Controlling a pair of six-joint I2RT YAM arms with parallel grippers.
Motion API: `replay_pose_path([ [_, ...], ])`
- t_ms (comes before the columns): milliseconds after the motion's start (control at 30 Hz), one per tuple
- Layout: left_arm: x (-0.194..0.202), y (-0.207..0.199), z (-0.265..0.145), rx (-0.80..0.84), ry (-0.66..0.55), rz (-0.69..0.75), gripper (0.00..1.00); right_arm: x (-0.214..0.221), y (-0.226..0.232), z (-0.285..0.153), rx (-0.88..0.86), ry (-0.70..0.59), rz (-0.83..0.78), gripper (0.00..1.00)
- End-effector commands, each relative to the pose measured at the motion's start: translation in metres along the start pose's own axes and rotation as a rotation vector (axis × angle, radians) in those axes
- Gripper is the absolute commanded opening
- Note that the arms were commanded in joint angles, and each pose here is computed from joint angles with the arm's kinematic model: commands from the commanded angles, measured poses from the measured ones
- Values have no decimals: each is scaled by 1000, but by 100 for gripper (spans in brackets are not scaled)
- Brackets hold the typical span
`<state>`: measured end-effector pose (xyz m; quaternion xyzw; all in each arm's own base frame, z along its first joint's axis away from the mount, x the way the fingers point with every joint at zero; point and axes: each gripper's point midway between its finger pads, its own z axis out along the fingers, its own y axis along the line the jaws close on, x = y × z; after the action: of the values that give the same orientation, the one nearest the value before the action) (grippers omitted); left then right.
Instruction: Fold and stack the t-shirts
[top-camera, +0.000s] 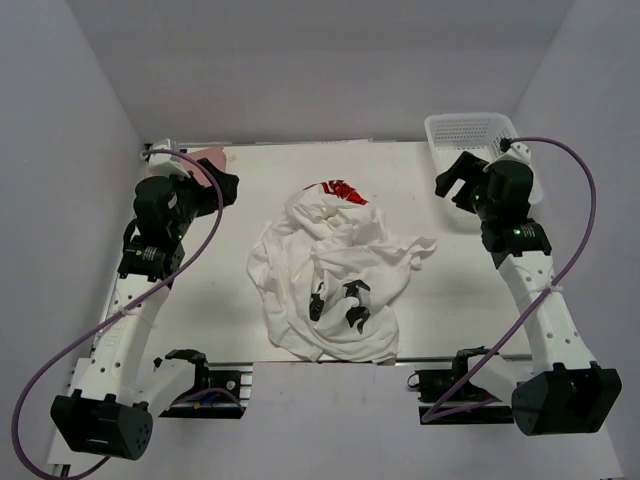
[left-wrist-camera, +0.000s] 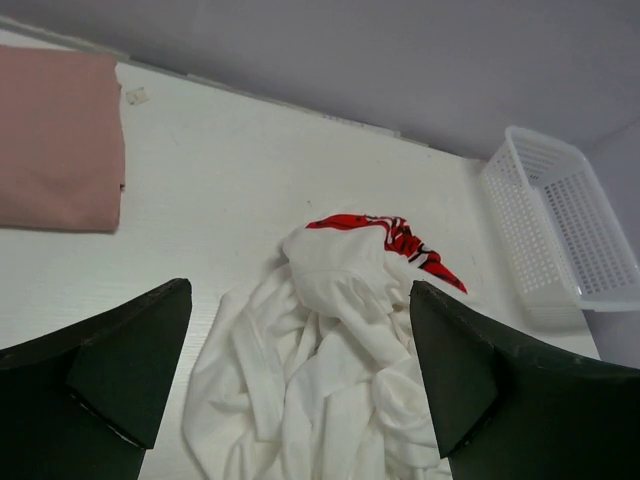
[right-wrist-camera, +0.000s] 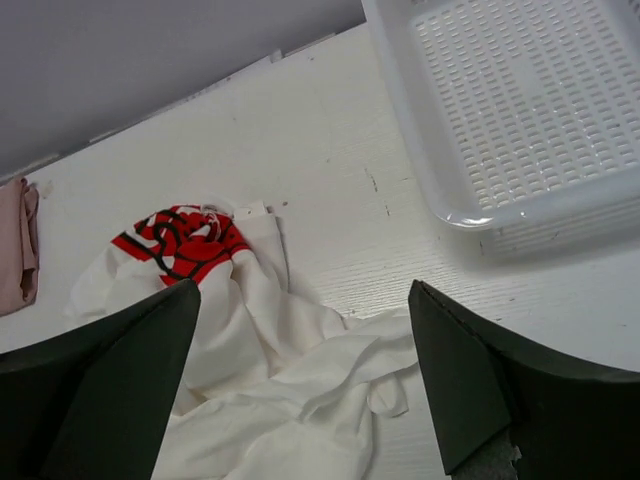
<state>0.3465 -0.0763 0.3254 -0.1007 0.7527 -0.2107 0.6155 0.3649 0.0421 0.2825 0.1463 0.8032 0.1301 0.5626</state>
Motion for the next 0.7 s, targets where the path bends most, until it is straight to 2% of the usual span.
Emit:
replay_pose_path([
  [0, 0, 5, -9, -42, 27, -8, 100, -6, 15, -10, -74, 0, 5, 90],
  [133, 12, 8, -10, -48, 69, -1, 100, 3, 17, -10, -97, 11, 19, 90],
  [300, 33, 10, -2, -32, 144, -8, 100, 22, 25, -7, -169, 98, -74, 90],
  [400, 44, 12, 6, -34, 186, -12, 100, 41, 30, -2, -201, 201, -138, 90],
  [467, 60, 14, 9, -22, 235, -29, 100, 64, 52, -10, -319, 312, -216, 90],
  [533, 76, 16, 15, -21, 284, -33, 100, 84, 66, -16, -370, 382, -228, 90],
  [567, 86, 21, 17, -33, 310, -36, 100, 111, 86, -21, -422, 456, -251, 90],
  [633, 107, 25, 24, -43, 373, -41, 100, 139, 97, -28, -446, 534, -258, 90],
  [667, 113, 27, 24, -51, 408, -47, 100, 176, 115, -41, -507, 624, -301, 90],
])
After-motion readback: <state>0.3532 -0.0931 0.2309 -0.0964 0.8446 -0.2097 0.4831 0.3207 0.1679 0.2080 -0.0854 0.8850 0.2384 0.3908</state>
